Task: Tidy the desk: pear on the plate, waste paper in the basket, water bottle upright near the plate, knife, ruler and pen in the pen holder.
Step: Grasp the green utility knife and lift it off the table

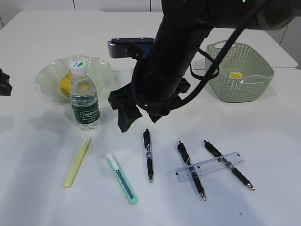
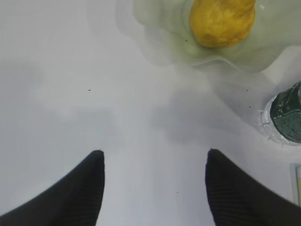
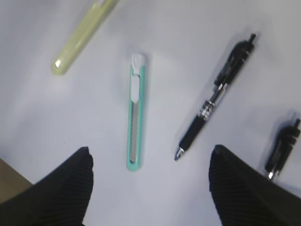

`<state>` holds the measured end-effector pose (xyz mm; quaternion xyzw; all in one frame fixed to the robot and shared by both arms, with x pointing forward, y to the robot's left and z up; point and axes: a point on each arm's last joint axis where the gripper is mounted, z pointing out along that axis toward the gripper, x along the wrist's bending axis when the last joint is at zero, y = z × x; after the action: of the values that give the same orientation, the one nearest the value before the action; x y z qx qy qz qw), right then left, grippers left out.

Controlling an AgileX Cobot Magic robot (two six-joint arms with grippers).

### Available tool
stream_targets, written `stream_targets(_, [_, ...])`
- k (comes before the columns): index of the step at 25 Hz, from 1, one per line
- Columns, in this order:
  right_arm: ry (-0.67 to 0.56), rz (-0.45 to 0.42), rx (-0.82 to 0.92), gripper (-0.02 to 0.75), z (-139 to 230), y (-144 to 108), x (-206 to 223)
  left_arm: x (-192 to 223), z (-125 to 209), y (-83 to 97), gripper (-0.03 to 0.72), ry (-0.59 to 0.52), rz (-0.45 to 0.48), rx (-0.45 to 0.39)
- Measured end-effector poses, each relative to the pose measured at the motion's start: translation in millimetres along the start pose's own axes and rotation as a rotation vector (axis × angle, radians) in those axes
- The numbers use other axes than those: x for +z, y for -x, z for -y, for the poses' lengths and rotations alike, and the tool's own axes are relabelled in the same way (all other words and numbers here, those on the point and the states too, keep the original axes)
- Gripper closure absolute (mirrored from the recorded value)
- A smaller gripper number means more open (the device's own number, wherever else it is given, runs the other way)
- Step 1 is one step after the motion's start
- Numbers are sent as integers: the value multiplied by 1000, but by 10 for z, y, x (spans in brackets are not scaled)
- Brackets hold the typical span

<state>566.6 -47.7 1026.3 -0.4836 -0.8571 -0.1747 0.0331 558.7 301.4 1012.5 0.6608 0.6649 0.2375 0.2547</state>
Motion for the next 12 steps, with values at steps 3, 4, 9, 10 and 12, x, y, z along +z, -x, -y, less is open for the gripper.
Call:
stream_targets(3, [25, -14, 14, 171, -47, 3, 84, 0, 2, 0, 220, -2, 0, 0])
stream_targets(4, [17, -13, 17, 171, -51, 15, 140, 0, 3, 0, 220, -3, 0, 0])
stream_targets(9, [-36, -8, 11, 171, -84, 54, 369, 0, 5, 0, 221, -5, 0, 0])
stream_targets(10, [-41, -9, 7, 171, -95, 47, 393, 0, 5, 0, 221, -5, 0, 0])
stream_targets(12, [-37, -11, -3, 171, -122, 20, 406, 0, 5, 0, 221, -5, 0, 0])
